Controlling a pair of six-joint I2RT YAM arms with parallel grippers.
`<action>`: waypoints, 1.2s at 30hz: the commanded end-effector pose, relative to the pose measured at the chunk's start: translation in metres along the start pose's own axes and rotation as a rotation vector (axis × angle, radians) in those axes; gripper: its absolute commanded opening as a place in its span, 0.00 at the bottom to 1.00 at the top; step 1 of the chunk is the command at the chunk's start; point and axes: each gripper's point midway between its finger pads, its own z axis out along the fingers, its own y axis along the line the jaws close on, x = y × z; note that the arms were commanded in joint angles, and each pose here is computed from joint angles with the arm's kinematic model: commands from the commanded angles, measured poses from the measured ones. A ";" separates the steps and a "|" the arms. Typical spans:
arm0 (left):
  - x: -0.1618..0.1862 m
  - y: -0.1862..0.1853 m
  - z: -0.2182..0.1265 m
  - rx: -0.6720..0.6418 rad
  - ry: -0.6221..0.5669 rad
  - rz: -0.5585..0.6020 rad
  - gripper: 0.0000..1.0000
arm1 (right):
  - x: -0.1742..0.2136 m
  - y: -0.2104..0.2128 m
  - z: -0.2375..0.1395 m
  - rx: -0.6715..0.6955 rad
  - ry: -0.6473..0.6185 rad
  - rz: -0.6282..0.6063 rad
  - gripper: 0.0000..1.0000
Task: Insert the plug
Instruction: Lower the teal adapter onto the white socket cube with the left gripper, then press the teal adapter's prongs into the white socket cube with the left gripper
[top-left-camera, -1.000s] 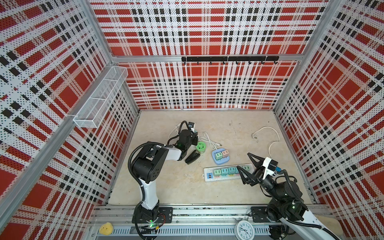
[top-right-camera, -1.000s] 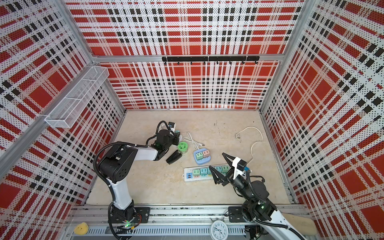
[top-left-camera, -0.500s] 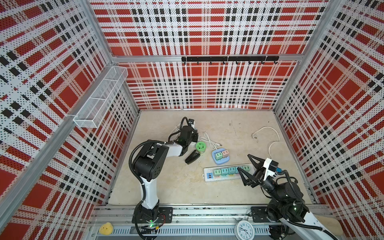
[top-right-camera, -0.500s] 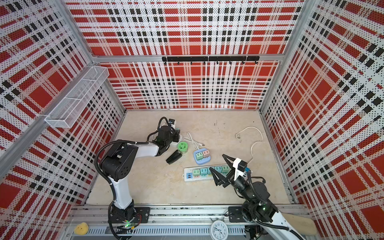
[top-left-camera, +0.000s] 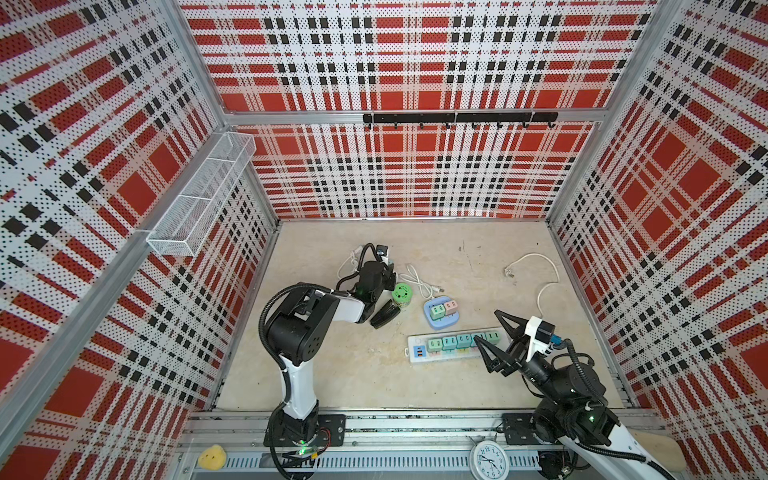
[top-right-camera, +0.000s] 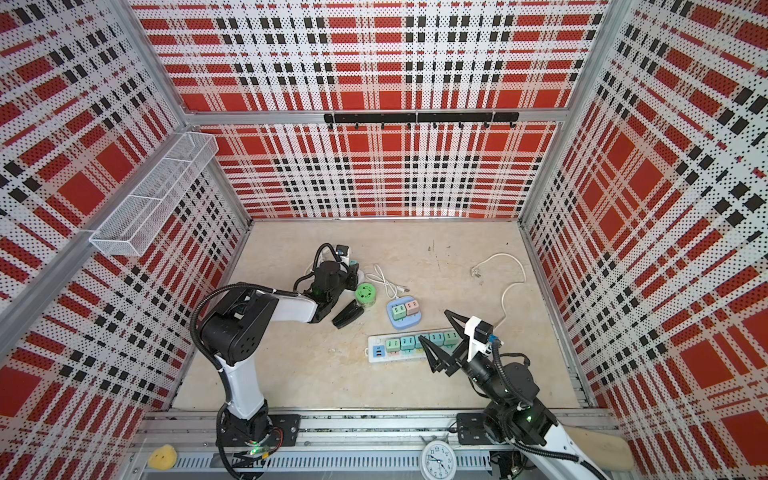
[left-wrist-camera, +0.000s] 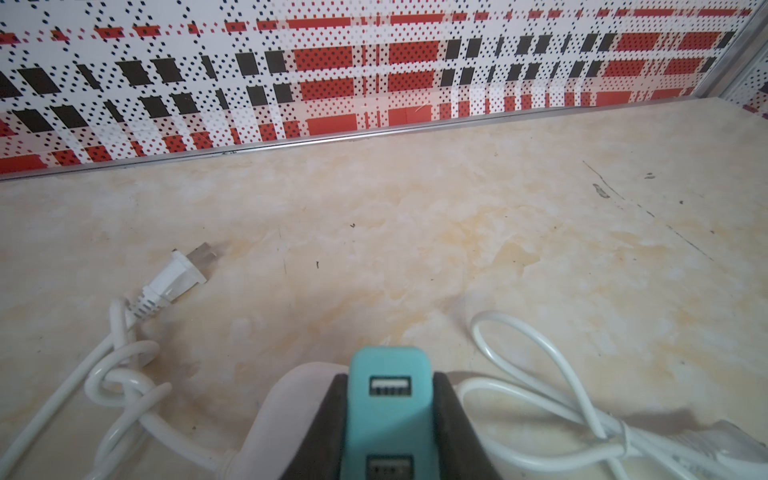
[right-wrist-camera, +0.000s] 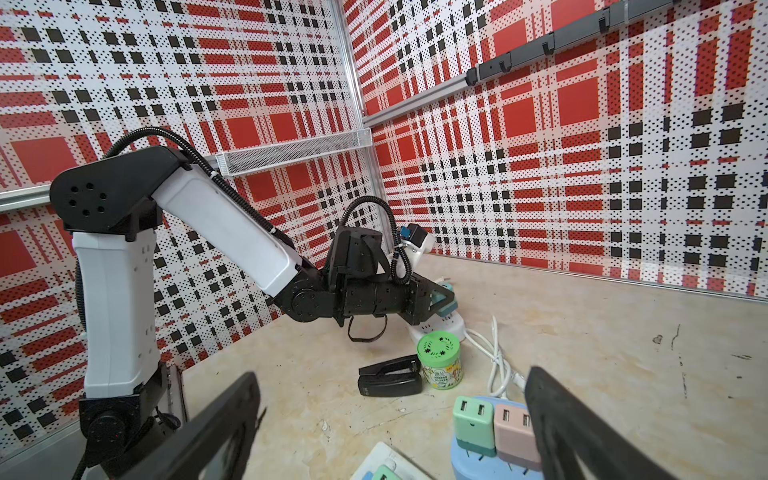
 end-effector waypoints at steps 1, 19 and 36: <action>0.043 0.007 -0.003 -0.018 0.139 0.020 0.00 | -0.023 0.005 -0.004 -0.015 -0.066 0.003 1.00; 0.021 0.005 -0.021 0.030 0.106 0.017 0.00 | -0.025 0.005 -0.003 -0.010 -0.065 0.008 1.00; 0.016 0.019 -0.050 0.065 0.139 0.027 0.00 | -0.031 0.012 -0.005 -0.045 -0.093 -0.001 1.00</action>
